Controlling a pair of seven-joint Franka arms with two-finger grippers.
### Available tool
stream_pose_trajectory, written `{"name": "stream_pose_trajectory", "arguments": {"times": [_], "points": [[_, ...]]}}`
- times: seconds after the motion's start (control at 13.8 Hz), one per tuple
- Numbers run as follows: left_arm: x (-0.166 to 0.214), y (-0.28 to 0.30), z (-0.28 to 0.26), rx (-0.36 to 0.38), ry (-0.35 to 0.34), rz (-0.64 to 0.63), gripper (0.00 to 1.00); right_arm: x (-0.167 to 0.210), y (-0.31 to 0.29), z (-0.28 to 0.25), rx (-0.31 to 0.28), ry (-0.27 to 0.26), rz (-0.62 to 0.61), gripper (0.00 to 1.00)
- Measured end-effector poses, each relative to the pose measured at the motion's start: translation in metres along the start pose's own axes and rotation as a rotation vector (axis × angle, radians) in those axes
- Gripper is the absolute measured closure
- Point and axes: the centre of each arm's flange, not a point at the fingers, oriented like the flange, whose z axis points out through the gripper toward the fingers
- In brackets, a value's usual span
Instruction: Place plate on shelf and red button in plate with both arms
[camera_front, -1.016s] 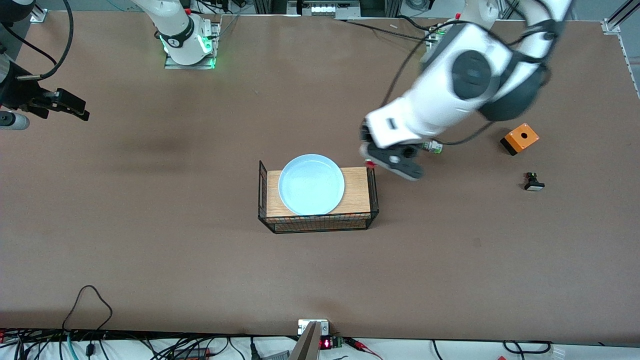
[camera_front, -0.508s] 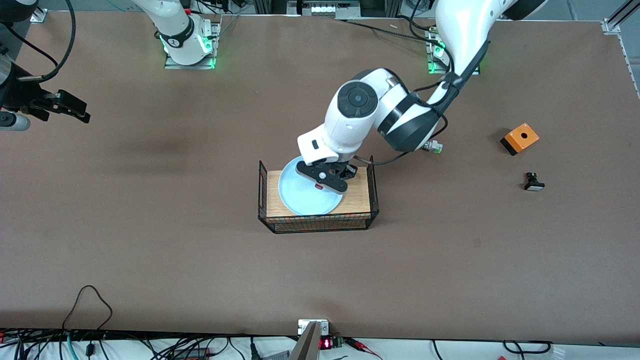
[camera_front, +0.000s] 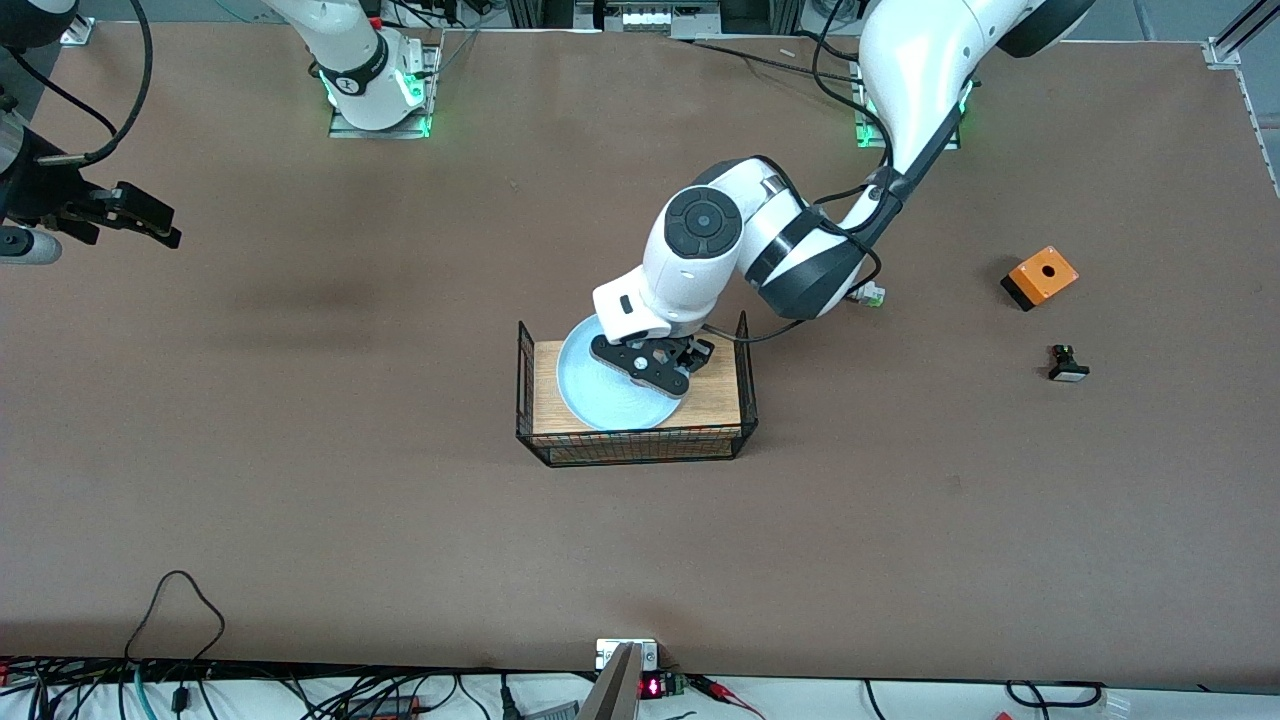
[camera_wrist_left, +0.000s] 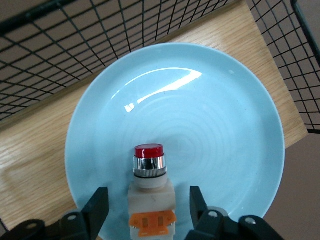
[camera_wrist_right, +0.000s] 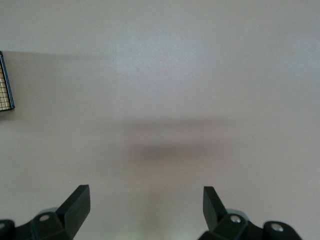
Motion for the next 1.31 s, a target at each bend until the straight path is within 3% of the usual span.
{"name": "stream_pose_trajectory", "arguments": {"times": [0.15,0.22,0.58,0.87,1.09,1.31], "points": [[0.005,-0.006,-0.026,0.008,0.023,-0.01,0.02,0.001,0.0,-0.004,0.0,0.008,0.0,0.0],[0.003,-0.014,-0.049,0.033,0.003,-0.021,0.0,0.001,0.0,-0.004,0.0,0.008,0.0,0.0],[-0.049,-0.115,-0.214,0.217,-0.153,-0.188,0.0,0.001,-0.001,-0.004,0.0,0.008,-0.002,0.0],[-0.076,-0.216,-0.255,0.244,-0.234,-0.368,0.0,0.001,-0.001,-0.004,0.0,0.009,-0.002,0.0],[-0.1,-0.3,-0.289,0.162,-0.208,-0.53,0.0,0.001,-0.001,-0.005,0.0,0.01,-0.002,0.0],[-0.137,-0.349,-0.307,0.161,-0.093,-0.527,0.0,0.001,-0.003,-0.005,-0.001,0.01,-0.007,0.0]]}}
